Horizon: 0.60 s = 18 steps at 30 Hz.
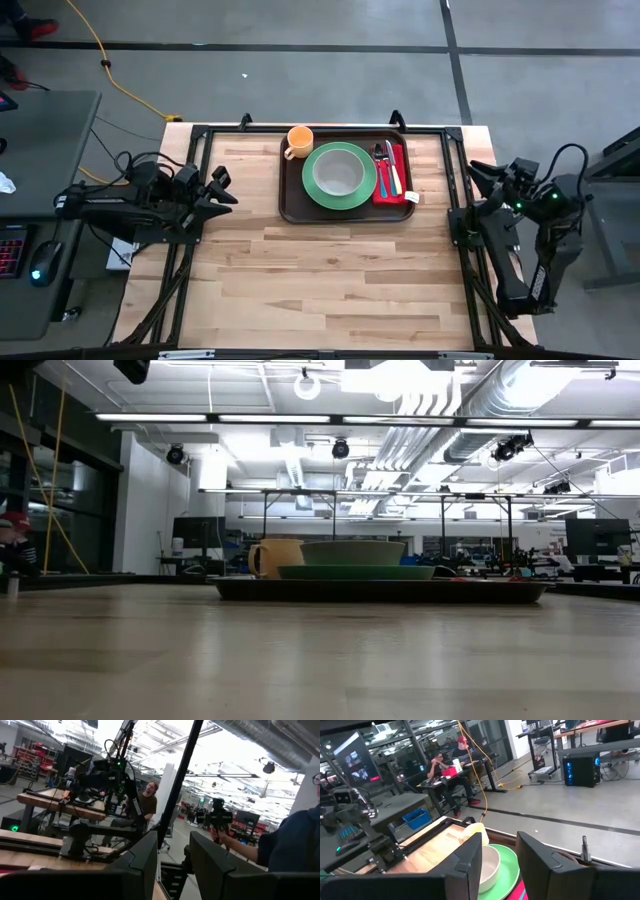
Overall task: Set up tray
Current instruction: Return to Home Position
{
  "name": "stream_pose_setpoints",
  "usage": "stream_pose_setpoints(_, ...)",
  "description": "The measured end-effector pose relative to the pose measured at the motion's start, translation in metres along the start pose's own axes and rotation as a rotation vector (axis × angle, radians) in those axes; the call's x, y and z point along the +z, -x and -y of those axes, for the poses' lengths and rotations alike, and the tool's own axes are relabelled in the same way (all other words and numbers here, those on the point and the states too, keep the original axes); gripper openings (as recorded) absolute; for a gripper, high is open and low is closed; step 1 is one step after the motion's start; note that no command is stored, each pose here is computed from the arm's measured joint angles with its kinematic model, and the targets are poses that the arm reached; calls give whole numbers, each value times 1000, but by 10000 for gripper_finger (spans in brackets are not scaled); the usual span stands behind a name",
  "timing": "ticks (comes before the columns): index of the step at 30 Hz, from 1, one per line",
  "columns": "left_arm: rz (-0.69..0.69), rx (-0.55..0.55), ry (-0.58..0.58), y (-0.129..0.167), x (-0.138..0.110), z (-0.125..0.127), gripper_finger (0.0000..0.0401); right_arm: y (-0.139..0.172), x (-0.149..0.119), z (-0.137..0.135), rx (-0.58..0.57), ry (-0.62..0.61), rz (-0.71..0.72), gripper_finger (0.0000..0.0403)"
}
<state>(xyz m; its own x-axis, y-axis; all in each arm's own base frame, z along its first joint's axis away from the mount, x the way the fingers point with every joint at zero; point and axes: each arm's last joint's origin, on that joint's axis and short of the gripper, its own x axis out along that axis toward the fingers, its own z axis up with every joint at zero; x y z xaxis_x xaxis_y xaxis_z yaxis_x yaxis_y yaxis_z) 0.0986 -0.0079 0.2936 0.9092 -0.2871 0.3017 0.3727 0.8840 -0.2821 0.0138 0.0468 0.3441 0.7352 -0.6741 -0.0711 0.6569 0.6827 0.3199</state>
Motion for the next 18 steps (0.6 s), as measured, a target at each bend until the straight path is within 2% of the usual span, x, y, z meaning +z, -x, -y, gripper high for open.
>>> stream_pose_setpoints(18,23,-8,18,0,2,1,145,10,4,13,20,70,-16,99)
